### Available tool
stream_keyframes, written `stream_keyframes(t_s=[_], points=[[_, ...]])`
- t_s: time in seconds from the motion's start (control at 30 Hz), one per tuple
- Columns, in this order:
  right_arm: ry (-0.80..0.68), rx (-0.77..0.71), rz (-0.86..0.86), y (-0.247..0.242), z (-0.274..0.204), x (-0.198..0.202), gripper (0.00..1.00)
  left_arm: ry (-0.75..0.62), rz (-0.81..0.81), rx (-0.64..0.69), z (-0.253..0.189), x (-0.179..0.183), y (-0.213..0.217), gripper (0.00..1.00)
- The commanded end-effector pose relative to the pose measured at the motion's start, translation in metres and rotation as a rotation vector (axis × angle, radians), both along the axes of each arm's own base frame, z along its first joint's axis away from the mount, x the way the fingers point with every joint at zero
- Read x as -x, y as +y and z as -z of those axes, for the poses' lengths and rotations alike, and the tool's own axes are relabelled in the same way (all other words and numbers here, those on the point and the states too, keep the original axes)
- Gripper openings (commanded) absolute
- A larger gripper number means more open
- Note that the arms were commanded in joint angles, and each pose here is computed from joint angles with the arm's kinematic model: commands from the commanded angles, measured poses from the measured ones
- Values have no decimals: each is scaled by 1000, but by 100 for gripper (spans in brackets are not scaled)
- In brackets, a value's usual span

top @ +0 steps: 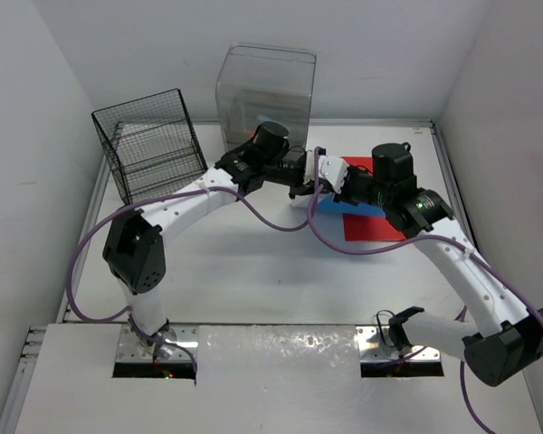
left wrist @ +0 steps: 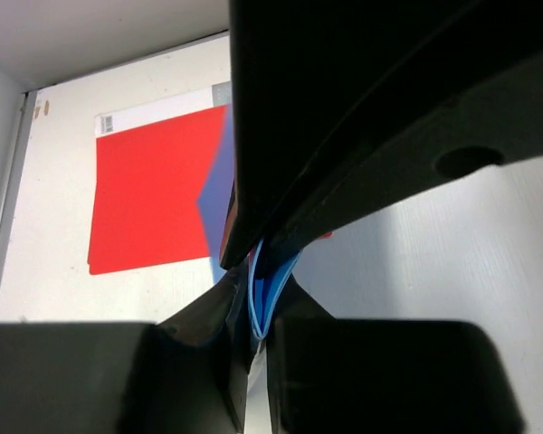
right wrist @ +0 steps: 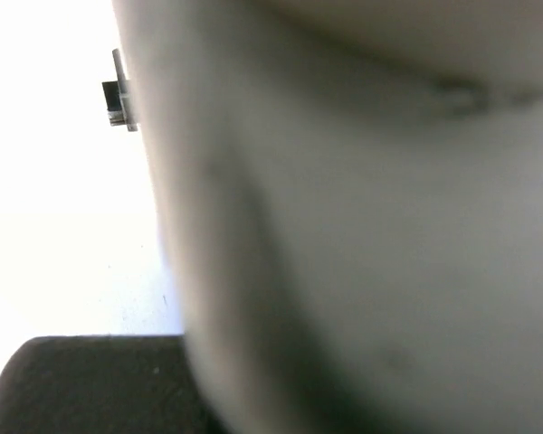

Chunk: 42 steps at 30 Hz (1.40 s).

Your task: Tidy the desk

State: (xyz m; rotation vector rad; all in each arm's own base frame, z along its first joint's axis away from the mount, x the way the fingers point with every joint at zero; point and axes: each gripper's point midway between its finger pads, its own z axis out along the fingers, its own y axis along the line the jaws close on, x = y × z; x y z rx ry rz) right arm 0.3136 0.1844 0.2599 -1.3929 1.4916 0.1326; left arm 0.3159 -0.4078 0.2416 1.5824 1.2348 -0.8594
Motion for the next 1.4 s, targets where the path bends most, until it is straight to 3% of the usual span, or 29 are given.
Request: stream_keyframes(t_s=[0.0, 0.17, 0.27, 0.3, 0.4, 0.6, 0.8, 0.9, 1.13, 1.37], points=[[-96, -70, -69, 15, -33, 7, 0, 58, -53, -9, -7, 10, 4, 0], [-239, -72, 116, -16, -60, -7, 6, 20, -107, -57, -2, 5, 18, 0], [-342, -82, 211, -38, -92, -4, 30, -29, -169, -92, 1, -5, 28, 0], [-375, -98, 225, -43, -104, 2, 43, -45, -181, -102, 1, -6, 31, 0], [-425, -134, 218, -47, -132, 15, 56, -85, -233, -136, 10, -19, 38, 0], [-421, -212, 208, -46, -154, 27, 61, -76, -250, -108, -8, -25, 35, 0], [-435, -222, 293, -56, -149, 18, 63, -111, -244, -17, -104, -15, 51, 0], [-463, -254, 322, -62, -159, 20, 63, -195, -310, 36, -156, -19, 83, 0], [-486, -381, 318, -60, -170, 29, 63, -364, -579, 154, -250, -69, 229, 0], [-423, -361, 271, -44, -150, 18, 63, -492, -655, 230, -307, -45, 318, 0]])
